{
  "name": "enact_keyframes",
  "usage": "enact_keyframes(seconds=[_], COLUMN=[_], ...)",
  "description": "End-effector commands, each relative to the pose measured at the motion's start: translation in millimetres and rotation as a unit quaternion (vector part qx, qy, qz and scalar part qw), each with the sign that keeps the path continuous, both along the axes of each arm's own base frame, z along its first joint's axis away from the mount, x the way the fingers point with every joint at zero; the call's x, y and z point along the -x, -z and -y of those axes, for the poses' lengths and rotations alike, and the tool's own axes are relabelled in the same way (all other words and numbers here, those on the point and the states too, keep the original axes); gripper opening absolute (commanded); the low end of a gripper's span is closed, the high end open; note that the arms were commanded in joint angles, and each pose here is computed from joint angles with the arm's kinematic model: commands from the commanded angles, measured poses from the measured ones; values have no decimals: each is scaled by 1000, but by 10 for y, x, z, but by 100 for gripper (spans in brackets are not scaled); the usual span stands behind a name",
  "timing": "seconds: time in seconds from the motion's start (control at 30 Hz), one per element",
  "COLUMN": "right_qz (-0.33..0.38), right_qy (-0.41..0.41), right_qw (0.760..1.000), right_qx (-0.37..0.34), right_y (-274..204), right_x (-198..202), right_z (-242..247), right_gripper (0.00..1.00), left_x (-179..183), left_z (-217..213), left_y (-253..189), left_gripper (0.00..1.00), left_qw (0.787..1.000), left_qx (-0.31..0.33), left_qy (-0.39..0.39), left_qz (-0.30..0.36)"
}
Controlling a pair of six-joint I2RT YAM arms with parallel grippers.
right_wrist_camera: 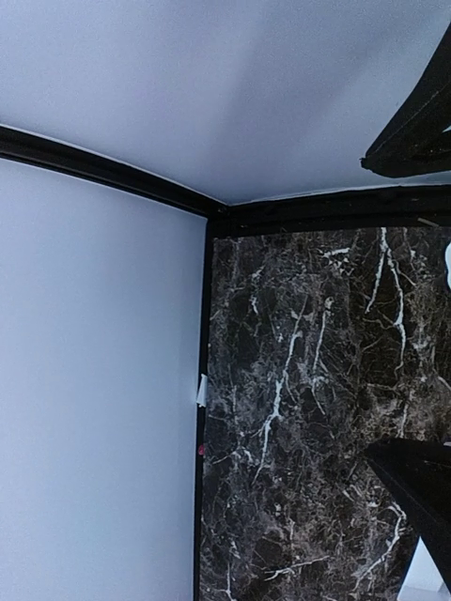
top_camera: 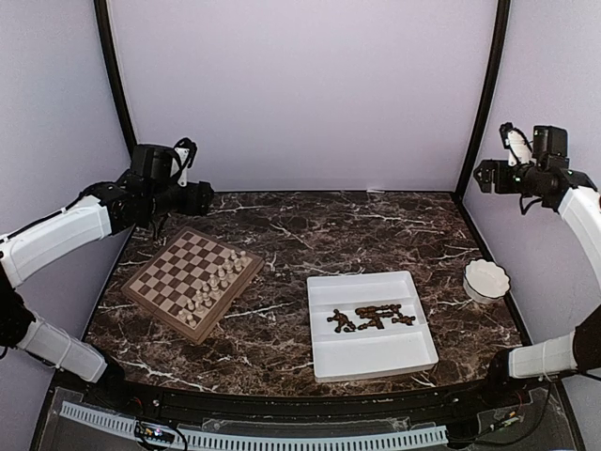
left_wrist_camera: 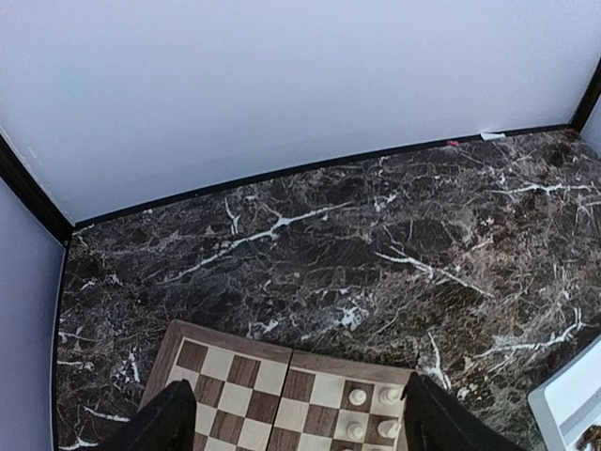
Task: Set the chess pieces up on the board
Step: Move the storage box to the center of the board.
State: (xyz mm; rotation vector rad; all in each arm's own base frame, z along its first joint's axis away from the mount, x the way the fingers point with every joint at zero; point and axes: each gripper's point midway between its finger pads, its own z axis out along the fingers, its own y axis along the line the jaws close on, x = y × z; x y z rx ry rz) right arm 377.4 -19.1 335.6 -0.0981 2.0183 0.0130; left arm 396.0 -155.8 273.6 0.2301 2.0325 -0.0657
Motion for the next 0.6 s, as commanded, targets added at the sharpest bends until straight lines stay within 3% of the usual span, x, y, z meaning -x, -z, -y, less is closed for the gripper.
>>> enact_keyframes(seconds=[0.0, 0.17, 0.33, 0.43, 0.57], right_qz=[-5, -71, -127, -153, -172], right_qy=[-21, -115, -188, -222, -284], right_qw=[1000, 989, 966, 951, 929], right_qx=[21, 65, 127, 153, 165], right_y=[210, 733, 1196, 1423, 1592], right_x=[90, 391, 783, 1016, 1325], right_z=[-54, -266, -351, -388, -518], right_gripper=[99, 99, 94, 90, 81], left_x=[105, 393, 927, 1381, 2112], left_z=[19, 177, 590, 980, 1530], left_y=[-33, 148, 270, 383, 628], left_gripper=[77, 73, 73, 71, 63], left_qw=[997, 989, 964, 938, 883], left_qx=[42, 38, 36, 22, -7], left_qy=[61, 142, 260, 345, 465], left_qz=[9, -15, -32, -40, -62])
